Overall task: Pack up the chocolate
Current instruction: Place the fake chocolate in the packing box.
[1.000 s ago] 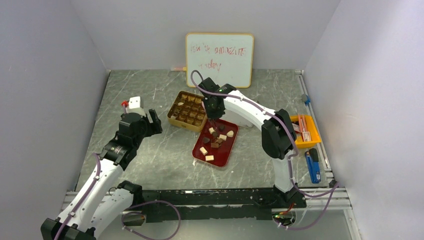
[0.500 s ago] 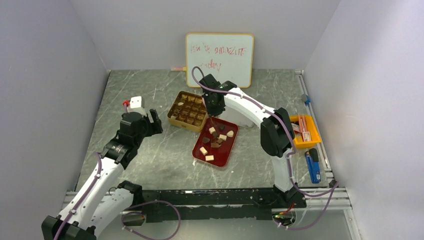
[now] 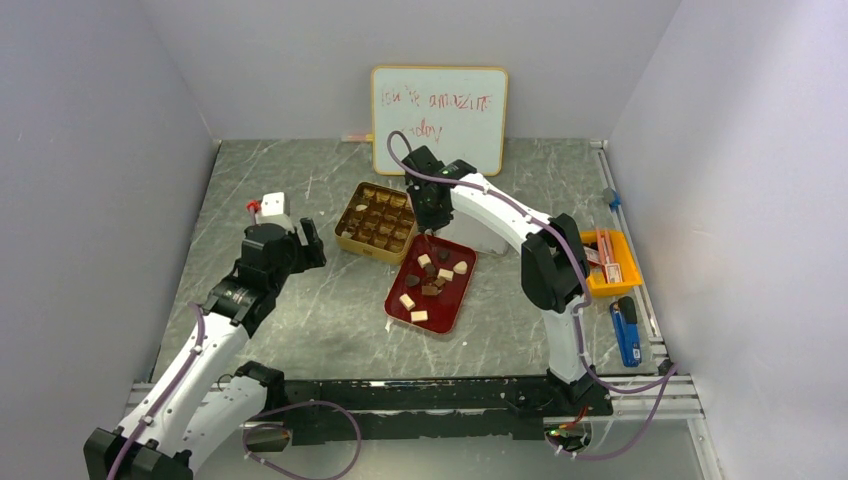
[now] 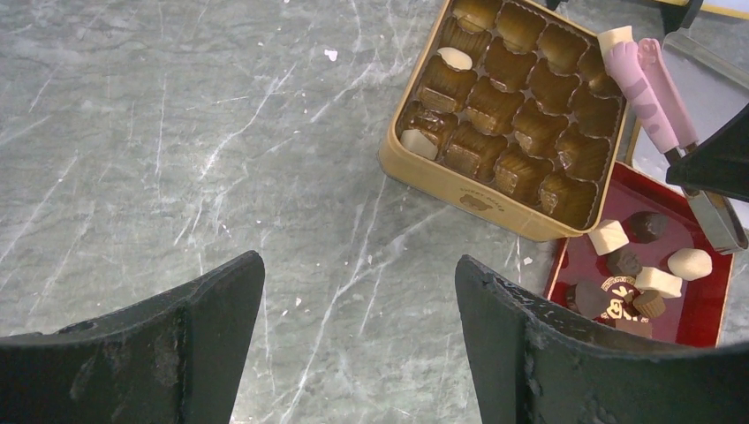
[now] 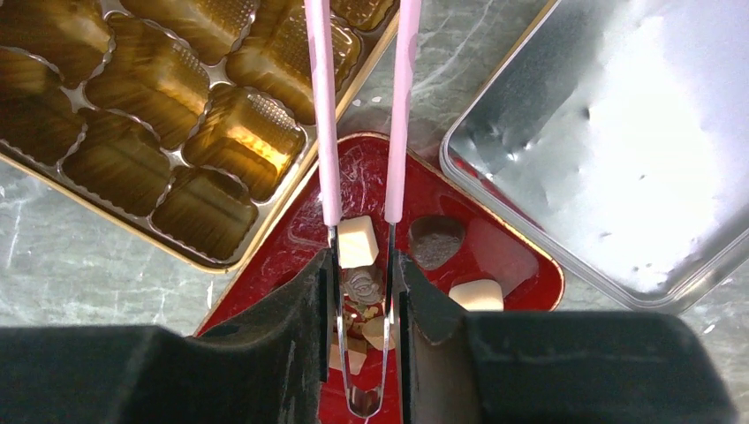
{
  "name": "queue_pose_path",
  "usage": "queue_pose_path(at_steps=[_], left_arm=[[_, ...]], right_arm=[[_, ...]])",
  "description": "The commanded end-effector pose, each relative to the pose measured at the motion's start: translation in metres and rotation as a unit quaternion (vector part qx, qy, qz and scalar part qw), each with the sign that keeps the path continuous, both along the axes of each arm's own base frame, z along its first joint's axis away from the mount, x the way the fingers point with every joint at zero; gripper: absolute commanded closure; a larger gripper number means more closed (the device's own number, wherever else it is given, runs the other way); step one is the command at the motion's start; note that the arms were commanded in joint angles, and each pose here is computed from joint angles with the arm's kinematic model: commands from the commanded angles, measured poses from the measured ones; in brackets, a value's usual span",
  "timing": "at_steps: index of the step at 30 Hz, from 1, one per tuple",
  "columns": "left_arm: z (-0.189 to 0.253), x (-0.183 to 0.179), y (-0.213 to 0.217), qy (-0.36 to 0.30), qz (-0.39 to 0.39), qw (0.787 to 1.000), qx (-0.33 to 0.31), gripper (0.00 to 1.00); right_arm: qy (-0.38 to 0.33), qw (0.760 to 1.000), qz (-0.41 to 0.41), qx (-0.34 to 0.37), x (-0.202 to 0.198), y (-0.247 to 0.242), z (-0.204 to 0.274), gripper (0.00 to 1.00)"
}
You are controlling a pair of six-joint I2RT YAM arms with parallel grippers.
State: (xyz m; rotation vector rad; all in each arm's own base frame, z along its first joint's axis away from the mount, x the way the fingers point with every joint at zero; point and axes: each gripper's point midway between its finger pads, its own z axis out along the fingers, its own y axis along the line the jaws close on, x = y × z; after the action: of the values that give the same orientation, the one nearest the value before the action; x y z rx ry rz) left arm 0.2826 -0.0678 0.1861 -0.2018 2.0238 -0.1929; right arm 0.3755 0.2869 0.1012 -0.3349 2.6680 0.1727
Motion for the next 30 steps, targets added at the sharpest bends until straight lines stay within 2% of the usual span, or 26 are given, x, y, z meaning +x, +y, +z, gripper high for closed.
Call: queue_pose_path(at_steps=[1, 11, 20, 26, 30], left_arm=[[0.021, 0.008, -0.005, -0.030, -0.008, 0.999, -0.008, 0.16], [0.025, 0.008, -0.006, -0.032, -0.007, 0.999, -0.014, 0.16], [0.026, 0.005, -0.005, -0.033, -0.002, 0.999, -0.019, 0.16], [0.028, 0.005, -0.004, -0.033, -0.002, 0.999, -0.016, 0.16], [0.028, 0.005, -0.005, -0.032, -0.006, 0.999, -0.015, 0.16]], right_arm=[[-0.026, 0.999, 0.006, 0.024, 0.013, 0.008, 0.020, 0.69], [-0.027, 0.999, 0.009, 0.031, 0.012, 0.007, 0.025, 0.67], [-0.044, 0.998, 0.007, 0.035, 0.013, 0.002, 0.041, 0.72], [-0.052, 0.997, 0.004, 0.048, -0.002, -0.008, 0.060, 0.72], [-0.050, 0.997, 0.008, 0.058, -0.028, -0.016, 0.071, 0.73]])
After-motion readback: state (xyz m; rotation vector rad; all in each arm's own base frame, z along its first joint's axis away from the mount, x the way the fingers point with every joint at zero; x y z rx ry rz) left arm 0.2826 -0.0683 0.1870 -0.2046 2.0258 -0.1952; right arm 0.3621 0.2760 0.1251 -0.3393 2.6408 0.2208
